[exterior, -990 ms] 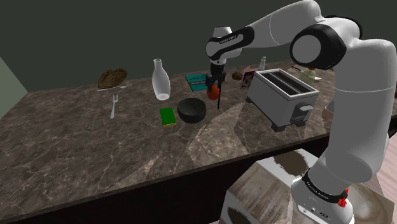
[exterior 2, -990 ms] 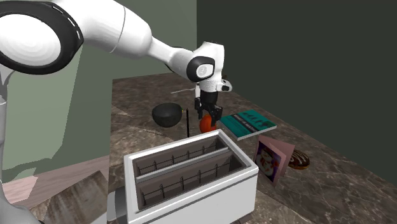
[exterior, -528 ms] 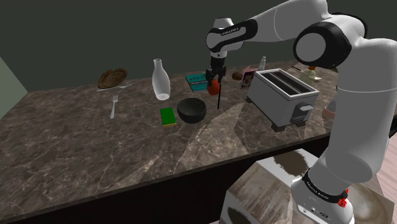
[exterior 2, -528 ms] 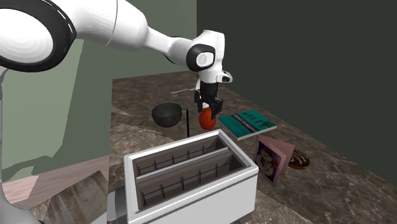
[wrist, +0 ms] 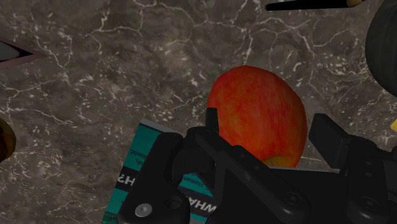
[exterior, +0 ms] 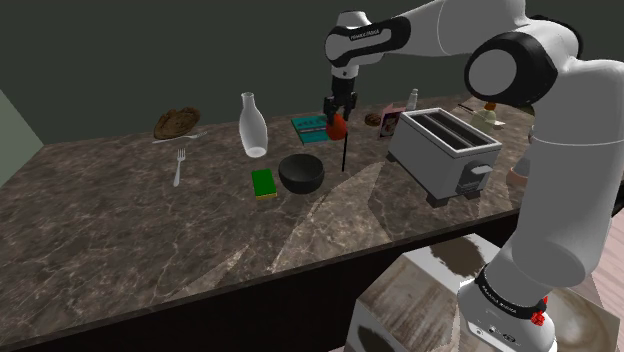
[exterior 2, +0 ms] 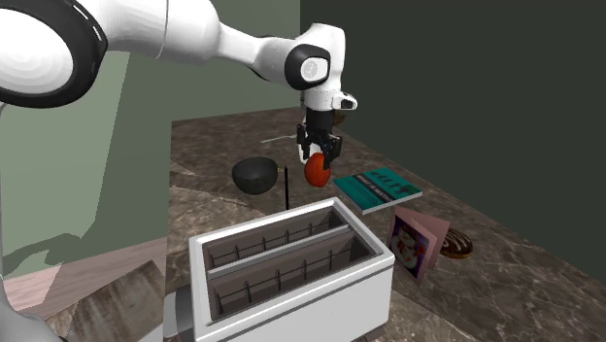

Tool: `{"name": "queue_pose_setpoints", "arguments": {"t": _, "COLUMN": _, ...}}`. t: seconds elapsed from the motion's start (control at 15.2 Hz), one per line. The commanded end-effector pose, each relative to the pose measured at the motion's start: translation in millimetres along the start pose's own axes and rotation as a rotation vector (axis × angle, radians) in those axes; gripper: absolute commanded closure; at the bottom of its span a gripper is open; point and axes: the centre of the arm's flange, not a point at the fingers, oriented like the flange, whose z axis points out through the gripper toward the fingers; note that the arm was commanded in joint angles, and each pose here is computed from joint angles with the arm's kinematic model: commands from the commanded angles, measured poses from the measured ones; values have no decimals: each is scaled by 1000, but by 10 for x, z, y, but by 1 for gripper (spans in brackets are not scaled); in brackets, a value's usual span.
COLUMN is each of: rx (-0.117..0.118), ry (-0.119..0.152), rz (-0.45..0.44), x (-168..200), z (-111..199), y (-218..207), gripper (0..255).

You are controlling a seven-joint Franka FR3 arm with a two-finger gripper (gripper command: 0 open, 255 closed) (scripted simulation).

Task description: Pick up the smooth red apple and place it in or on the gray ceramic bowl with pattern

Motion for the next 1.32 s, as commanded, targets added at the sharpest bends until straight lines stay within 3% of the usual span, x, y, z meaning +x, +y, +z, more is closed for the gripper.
{"name": "queue_pose_setpoints", "arguments": {"t": 0.0, "rx": 0, "ry": 0, "rz": 0, "x": -10, "z": -114, "y": -15, "gripper": 255}}
{"name": "queue_pose_setpoints", "arguments": {"t": 0.86, "rx": 0, "ry": 0, "rz": 0, "x": -11, "z": -774, "y": -59, "gripper": 255}}
{"name": "queue_pose_setpoints", "arguments": {"t": 1.25, "rx": 0, "ry": 0, "rz": 0, "x": -278, "z": -833, "y": -802, "gripper": 255}}
